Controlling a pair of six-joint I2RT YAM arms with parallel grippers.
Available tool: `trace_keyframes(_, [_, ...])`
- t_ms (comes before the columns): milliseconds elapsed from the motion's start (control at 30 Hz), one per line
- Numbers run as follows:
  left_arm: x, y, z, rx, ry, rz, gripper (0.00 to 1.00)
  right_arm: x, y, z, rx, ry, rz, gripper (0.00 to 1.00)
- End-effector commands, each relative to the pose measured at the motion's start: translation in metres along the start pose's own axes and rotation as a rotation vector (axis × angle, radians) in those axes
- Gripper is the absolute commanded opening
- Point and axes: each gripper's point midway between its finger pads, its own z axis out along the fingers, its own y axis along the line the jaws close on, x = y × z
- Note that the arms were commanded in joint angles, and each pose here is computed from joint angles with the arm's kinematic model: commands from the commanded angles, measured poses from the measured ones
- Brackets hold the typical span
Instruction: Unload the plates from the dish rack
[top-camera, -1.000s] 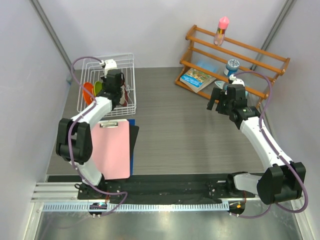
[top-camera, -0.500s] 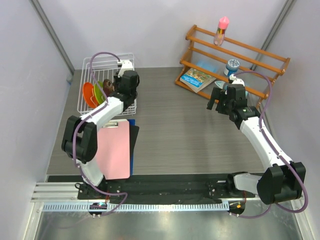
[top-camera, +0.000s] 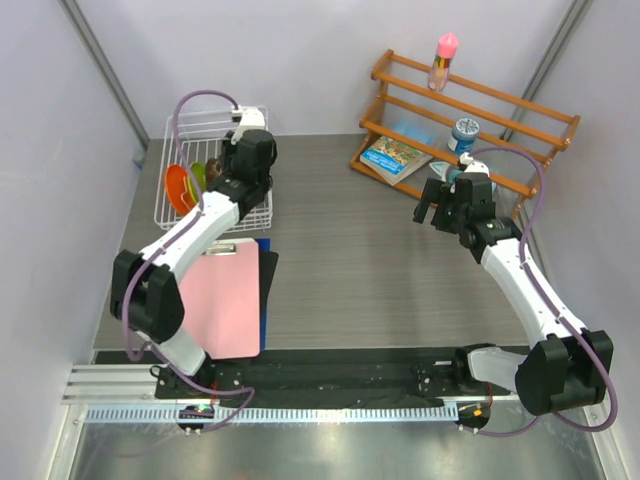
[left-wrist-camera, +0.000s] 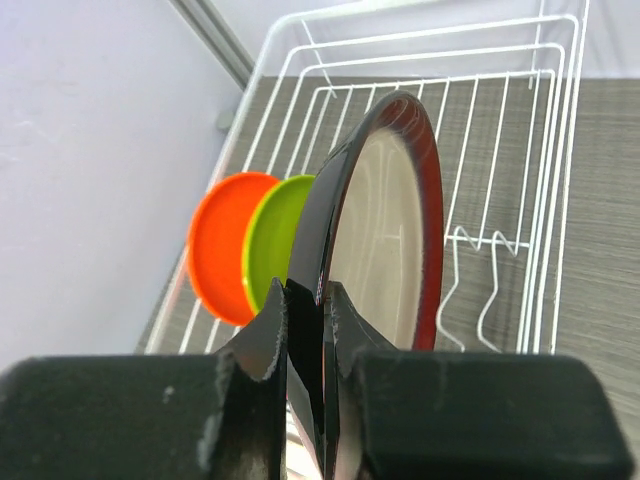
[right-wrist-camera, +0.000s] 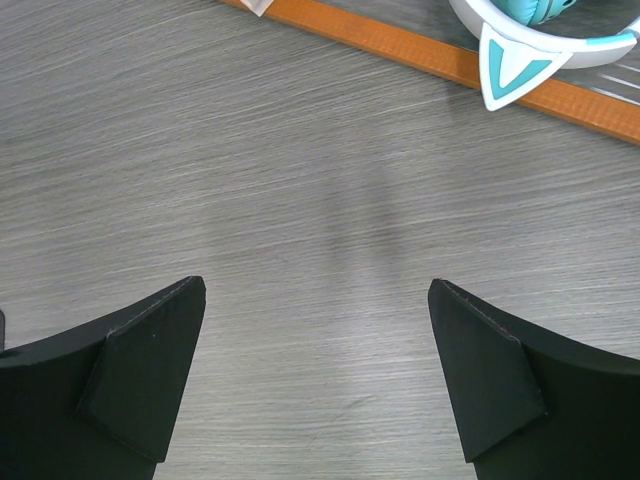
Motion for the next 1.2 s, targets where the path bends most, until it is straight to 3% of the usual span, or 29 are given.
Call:
trace_keyframes(0, [-0.089,0.064,-0.044,-0.013,-0.150,-0.253,0.00,-0.014,0.010,-0.012,-0.052,-0.059,0.013,1.00])
trace_keyframes(267, [-0.102,0.065,-0.090,0.230,-0.098,-0.370,0.00,-0.013,0.033,-0.023,-0.188,-0.053,0.009,1.00])
trace_keyframes(667, [-0.040,-0.046,-0.154,0.843,0.134,-0.666,0.00,-0.006,0.098,-0.047,-0.589,-0.048,0.154,1.00])
trace_keyframes(800, [-0.041,-0.057,-0.167,0.934,0.143,-0.782,0.00,0.009,0.112,-0.046,-0.693,0.014,0.218,1.00])
trace_keyframes(1167, [-0.048,-0.077,-0.194,1.130,0.148,-0.873,0.00,0.048,0.120,-0.019,-0.756,0.144,0.285,1.00])
